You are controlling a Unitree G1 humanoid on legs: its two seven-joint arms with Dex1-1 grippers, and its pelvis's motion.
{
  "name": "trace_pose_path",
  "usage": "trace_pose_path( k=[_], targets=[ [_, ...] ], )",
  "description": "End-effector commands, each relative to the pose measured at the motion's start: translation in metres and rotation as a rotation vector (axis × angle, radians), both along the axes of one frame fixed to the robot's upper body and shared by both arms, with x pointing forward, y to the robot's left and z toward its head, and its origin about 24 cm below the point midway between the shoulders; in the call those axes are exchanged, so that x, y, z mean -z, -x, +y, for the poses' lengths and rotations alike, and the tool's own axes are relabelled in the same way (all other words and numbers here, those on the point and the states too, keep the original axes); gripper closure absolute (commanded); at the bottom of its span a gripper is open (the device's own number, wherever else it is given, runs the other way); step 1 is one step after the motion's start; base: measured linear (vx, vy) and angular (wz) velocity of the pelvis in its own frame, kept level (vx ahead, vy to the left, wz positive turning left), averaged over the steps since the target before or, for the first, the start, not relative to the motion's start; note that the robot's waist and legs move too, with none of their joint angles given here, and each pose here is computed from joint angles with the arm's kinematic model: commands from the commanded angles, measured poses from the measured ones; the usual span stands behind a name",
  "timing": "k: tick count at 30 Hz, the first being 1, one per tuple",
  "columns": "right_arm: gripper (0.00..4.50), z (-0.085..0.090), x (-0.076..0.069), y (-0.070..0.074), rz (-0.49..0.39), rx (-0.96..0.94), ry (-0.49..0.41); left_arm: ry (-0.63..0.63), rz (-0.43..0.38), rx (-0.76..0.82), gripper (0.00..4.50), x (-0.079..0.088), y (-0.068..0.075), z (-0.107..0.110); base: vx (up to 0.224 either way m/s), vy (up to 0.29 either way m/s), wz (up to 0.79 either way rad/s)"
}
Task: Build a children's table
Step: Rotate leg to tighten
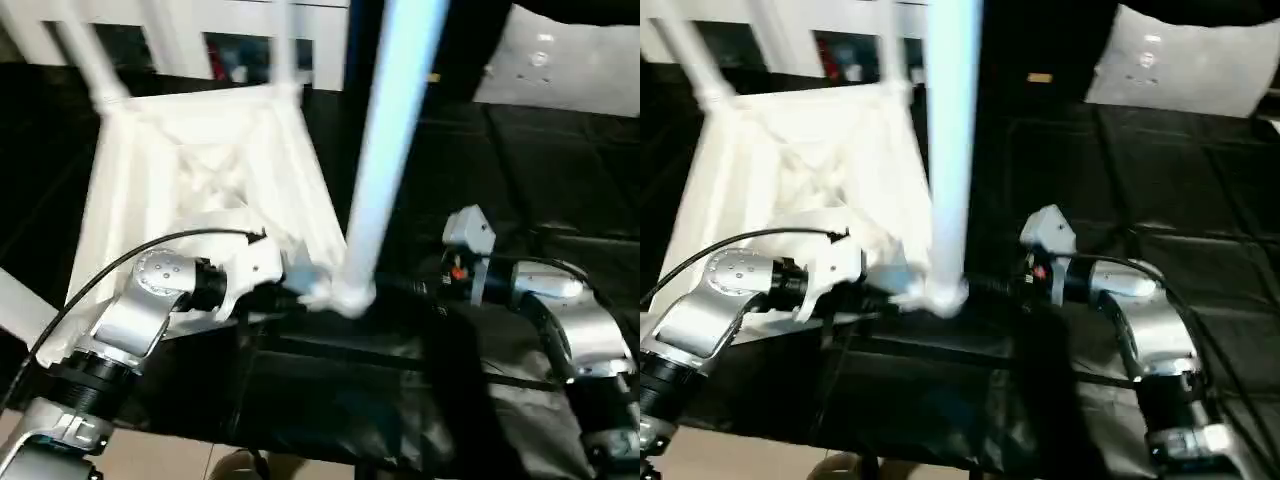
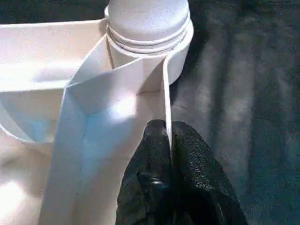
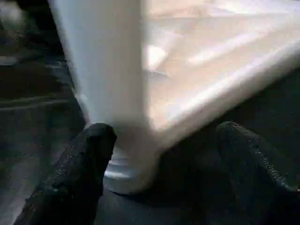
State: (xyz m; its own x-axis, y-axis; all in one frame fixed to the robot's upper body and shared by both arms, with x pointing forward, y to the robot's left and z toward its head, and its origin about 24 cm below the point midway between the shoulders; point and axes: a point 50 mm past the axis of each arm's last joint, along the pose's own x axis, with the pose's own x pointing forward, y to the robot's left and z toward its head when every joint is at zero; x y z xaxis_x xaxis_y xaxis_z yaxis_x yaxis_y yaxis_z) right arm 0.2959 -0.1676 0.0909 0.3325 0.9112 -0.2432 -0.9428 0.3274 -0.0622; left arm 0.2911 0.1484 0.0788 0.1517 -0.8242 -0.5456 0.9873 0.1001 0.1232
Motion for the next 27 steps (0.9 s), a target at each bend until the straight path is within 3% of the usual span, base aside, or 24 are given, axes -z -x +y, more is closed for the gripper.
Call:
trace_pose_path(
  k=[1,11,21,27],
  targets=[
    [0.74,0.001,-0.005,0.002,0.024,-0.099,-0.022,-0.003,0.018,0.169,4.5,-0.002,0.008,-0.014,0.0,0.0,0.0],
    [1.4,0.012,-0.002,0.001,0.099,-0.244,-0.057,-0.015,0.016,0.277,4.5,-0.003,0.01,-0.02,0.0,0.0,0.0],
    [2.47,0.016,0.003,0.005,0.166,-0.312,-0.069,-0.02,0.015,0.286,4.5,-0.003,0.009,-0.019,0.0,0.0,0.0],
    [2.59,0.019,0.003,0.006,0.18,-0.322,-0.082,-0.026,0.008,0.269,4.5,-0.002,0.008,-0.017,0.0,0.0,0.0]
  ],
)
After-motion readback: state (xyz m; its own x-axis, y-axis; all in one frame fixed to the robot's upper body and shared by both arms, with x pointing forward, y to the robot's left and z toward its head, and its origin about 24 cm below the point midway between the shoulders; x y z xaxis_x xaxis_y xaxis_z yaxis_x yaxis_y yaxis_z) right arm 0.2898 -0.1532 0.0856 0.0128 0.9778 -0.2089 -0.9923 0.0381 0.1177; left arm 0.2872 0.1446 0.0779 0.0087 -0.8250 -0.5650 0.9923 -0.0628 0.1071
